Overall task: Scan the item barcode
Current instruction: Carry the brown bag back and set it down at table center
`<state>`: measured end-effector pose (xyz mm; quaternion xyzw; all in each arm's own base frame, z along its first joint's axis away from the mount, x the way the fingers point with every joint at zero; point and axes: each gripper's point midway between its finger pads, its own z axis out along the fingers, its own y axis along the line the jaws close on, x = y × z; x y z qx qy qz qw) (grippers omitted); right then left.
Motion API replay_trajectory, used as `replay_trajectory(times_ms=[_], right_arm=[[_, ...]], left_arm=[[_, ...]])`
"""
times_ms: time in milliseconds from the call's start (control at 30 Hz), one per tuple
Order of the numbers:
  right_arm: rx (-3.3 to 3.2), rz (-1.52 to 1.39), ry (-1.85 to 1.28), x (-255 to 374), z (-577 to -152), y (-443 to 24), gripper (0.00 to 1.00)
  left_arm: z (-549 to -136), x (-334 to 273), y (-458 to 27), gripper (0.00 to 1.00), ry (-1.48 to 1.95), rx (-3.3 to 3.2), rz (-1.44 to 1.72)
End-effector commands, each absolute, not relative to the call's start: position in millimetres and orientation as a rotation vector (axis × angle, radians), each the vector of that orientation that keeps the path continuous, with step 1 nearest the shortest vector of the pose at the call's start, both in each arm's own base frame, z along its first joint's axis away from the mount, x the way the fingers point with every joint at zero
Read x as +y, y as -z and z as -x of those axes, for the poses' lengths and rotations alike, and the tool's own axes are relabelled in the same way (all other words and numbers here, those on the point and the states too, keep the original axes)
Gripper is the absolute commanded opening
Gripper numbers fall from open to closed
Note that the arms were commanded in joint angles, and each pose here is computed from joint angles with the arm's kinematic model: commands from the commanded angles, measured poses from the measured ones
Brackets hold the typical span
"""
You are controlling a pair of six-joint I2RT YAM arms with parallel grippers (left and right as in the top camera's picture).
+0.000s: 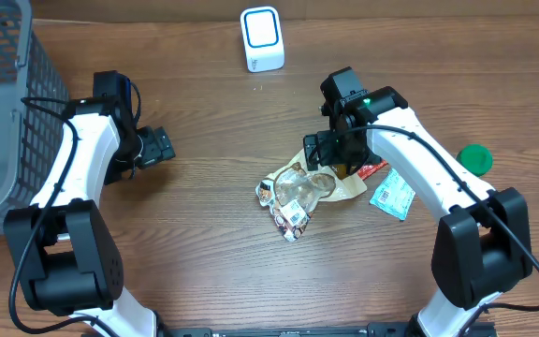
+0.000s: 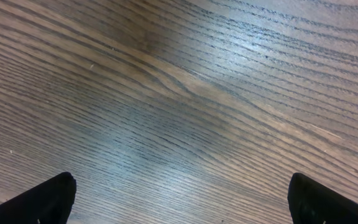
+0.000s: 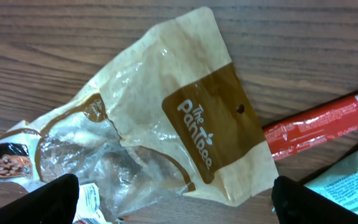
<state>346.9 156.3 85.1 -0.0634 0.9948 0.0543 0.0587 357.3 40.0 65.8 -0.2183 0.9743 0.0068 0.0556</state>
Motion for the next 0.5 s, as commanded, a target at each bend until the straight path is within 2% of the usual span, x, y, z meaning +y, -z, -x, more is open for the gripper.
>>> replay_trajectory(times_ms=[0, 467], right_arm=[[2.998, 0.187, -0.156, 155.2, -350.6, -83.6, 1.00], [2.975, 0.186, -0.167, 157.4, -356.2, -84.6, 1.00]], left_arm=[[-361.8, 38.7, -67.0, 1.00, -0.011, 2.949, 0.667], [-361.8, 38.7, -67.0, 1.00, -0.011, 2.949, 0.667]])
